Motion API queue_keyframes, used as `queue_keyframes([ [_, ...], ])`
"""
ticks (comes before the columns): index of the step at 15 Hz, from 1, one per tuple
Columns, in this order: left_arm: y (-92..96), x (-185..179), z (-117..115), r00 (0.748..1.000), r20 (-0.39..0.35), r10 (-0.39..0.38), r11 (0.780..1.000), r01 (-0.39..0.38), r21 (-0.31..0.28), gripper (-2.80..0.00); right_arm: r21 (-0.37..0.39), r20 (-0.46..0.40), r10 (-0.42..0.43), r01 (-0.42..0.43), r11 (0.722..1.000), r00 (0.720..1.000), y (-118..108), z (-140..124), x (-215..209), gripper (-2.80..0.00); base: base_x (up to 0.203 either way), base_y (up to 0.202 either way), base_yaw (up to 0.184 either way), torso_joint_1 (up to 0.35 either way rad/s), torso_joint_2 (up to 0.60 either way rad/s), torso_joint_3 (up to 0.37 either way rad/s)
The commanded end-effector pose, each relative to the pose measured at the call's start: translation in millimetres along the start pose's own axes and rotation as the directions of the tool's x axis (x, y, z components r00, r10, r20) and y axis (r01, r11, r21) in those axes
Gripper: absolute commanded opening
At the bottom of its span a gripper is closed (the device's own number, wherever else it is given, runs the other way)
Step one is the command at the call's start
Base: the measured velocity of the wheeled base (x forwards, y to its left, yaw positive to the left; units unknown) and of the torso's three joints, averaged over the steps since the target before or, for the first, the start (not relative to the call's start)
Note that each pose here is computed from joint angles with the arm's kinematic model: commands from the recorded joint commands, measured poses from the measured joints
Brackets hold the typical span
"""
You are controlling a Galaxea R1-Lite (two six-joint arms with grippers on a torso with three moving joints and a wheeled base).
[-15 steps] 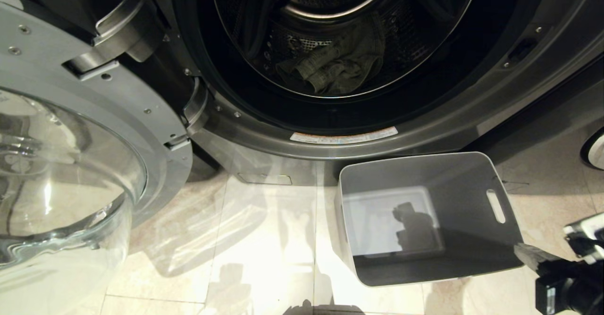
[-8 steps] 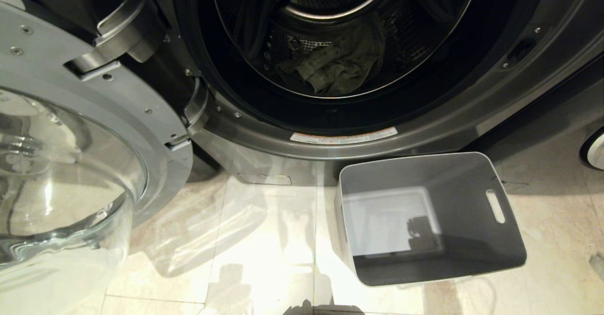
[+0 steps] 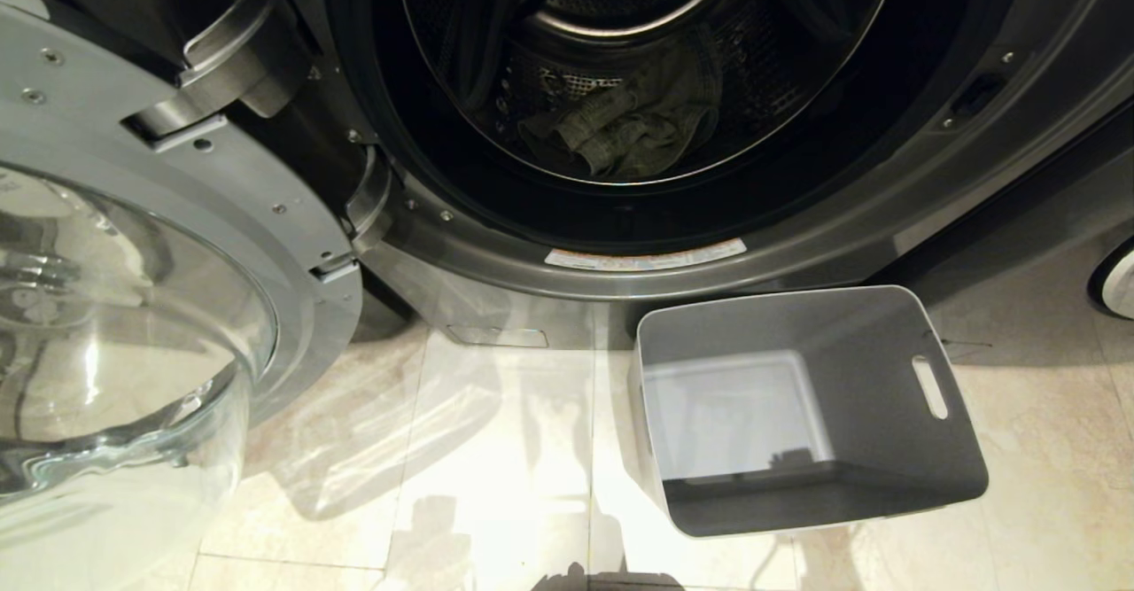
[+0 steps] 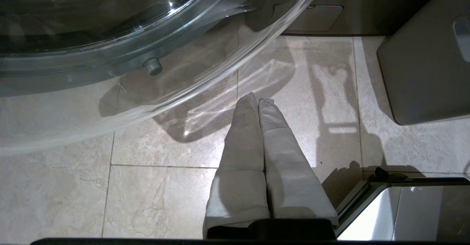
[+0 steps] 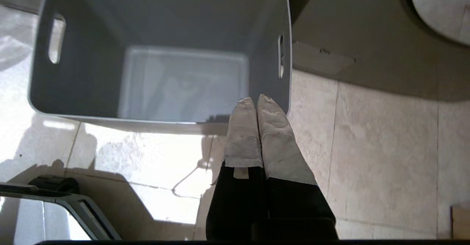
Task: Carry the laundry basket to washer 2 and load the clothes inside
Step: Close the washing machine door with the left hand
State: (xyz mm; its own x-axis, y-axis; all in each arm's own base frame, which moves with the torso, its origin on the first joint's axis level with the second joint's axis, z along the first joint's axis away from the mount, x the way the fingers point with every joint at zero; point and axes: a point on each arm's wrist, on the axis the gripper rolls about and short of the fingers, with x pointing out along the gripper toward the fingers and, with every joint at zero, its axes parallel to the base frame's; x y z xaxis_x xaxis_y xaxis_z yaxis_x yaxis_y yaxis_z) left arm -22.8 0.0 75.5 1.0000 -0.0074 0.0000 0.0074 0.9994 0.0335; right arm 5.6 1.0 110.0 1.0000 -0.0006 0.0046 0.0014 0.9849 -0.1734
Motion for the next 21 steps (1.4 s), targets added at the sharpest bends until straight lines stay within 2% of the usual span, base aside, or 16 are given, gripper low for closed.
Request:
queue_keyframes([
  [1, 0.0, 0, 0, 1.000, 0.002, 0.000, 1.000, 0.000, 0.000, -2.80, -0.016, 0.048, 0.042, -0.041, 0.999, 0.998, 2, -11, -7, -2.80, 0.000, 0.000, 0.000, 0.000, 0.00, 0.000],
  [3, 0.0, 0, 0, 1.000, 0.002, 0.000, 1.000, 0.000, 0.001, -2.80, -0.023, 0.138, 0.035, -0.032, 0.999, 0.990, 2, -11, -16, -2.80, 0.000, 0.000, 0.000, 0.000, 0.00, 0.000],
  [5, 0.0, 0, 0, 1.000, 0.001, 0.000, 1.000, 0.000, 0.000, -2.80, -0.017, 0.251, 0.014, -0.010, 1.000, 0.968, 3, -13, -27, -2.80, 0.000, 0.000, 0.000, 0.000, 0.00, 0.000],
  [6, 0.0, 0, 0, 1.000, 0.002, 0.000, 1.000, 0.000, 0.000, -2.80, 0.006, 0.269, 0.007, -0.009, 1.000, 0.963, 3, -14, -30, -2.80, 0.000, 0.000, 0.000, 0.000, 0.00, 0.000],
  [8, 0.0, 0, 0, 1.000, 0.002, 0.000, 1.000, 0.000, 0.000, -2.80, 0.106, 0.265, -0.004, -0.025, 0.994, 0.964, 2, -14, -29, -2.80, 0.000, 0.000, 0.000, 0.000, 0.00, 0.000],
  [9, 0.0, 0, 0, 1.000, 0.002, 0.000, 1.000, 0.000, 0.000, -2.80, 0.123, 0.264, -0.013, -0.020, 0.992, 0.965, 2, -14, -29, -2.80, 0.000, 0.000, 0.000, 0.000, 0.00, 0.000],
  [15, 0.0, 0, 0, 1.000, 0.003, -0.001, 1.000, 0.001, 0.004, -2.80, 0.130, 0.263, -0.020, -0.015, 0.991, 0.965, 2, -14, -29, -2.80, 0.000, 0.000, 0.000, 0.000, 0.00, 0.000],
  [17, -0.3, 0, 0, 1.000, -0.002, -0.013, 0.999, 0.013, 0.046, -2.80, 0.130, 0.263, -0.019, -0.016, 0.991, 0.965, 2, -14, -29, -2.80, 0.000, 0.000, 0.000, 0.000, 0.00, 0.000],
  [21, -0.3, 0, 0, 1.000, -0.001, -0.011, 0.999, 0.011, 0.042, -2.80, 0.126, 0.263, -0.018, -0.016, 0.992, 0.965, 2, -14, -29, -2.80, 0.000, 0.000, 0.000, 0.000, 0.00, 0.000],
])
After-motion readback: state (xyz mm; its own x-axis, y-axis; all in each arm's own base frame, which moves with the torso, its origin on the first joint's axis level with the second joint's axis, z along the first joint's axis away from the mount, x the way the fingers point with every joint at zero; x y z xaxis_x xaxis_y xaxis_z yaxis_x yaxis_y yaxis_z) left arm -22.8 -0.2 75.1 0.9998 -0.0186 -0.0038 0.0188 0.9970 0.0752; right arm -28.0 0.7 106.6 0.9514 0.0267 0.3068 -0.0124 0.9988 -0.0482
